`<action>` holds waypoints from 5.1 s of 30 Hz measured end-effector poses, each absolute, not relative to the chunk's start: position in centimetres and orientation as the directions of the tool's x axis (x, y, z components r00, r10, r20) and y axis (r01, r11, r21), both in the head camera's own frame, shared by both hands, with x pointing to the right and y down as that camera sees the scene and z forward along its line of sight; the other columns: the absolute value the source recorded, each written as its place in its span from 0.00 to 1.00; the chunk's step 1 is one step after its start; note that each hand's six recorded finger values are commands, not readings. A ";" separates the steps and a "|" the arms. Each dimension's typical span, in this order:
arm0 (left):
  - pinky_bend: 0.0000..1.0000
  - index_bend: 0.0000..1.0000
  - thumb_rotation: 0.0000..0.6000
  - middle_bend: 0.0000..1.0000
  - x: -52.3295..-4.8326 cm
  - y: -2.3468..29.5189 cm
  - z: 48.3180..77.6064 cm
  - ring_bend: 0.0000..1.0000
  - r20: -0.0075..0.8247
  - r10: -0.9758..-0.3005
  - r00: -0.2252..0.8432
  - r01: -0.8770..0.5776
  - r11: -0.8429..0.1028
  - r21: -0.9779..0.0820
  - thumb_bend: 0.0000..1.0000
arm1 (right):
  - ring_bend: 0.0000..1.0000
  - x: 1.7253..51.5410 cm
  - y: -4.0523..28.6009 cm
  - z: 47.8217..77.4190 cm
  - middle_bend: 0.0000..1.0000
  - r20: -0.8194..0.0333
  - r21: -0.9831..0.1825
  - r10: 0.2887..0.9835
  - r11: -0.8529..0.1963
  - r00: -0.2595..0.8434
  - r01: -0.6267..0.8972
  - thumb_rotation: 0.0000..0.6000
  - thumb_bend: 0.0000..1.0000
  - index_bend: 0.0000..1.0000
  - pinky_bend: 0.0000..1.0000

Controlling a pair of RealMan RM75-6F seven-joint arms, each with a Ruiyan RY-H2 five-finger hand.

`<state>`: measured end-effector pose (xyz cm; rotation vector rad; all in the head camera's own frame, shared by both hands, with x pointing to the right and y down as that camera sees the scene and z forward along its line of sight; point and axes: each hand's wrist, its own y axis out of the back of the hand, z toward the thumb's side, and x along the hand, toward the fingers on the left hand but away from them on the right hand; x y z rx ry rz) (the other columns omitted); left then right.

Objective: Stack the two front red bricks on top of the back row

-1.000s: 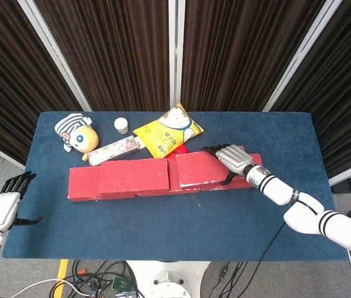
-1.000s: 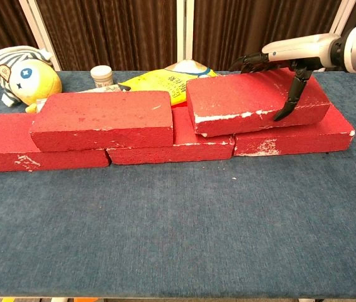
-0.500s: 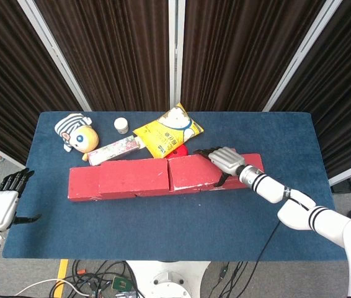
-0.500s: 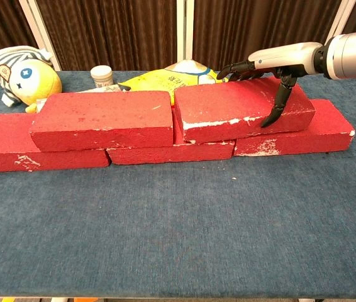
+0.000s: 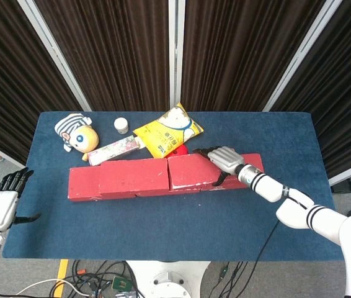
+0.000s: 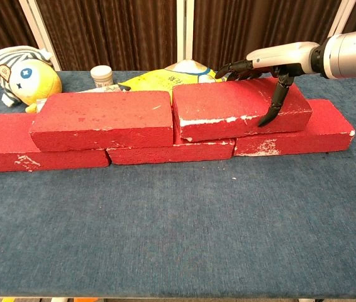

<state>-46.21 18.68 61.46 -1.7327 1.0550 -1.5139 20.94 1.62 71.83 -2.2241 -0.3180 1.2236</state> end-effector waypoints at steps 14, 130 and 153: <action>0.01 0.00 1.00 0.00 -46.6 18.8 61.6 0.00 0.529 -0.848 0.028 -0.190 -0.524 -0.830 0.00 | 0.14 20.8 1.8 72.2 0.18 -0.711 -0.581 0.461 -0.811 0.530 -0.074 1.00 0.06 0.00 0.17; 0.01 0.00 1.00 0.00 -46.1 19.0 62.0 0.00 0.547 -0.835 0.058 -0.238 -0.543 -0.805 0.00 | 0.00 27.7 1.6 68.2 0.00 -0.711 -0.572 0.560 -0.812 0.424 0.115 1.00 0.00 0.00 0.06; 0.01 0.00 1.00 0.00 -45.6 18.9 62.1 0.00 0.558 -0.828 0.060 -0.226 -0.556 -0.800 0.00 | 0.00 29.7 2.5 70.2 0.00 -0.714 -0.421 0.553 -0.829 0.429 0.367 1.00 0.00 0.00 0.18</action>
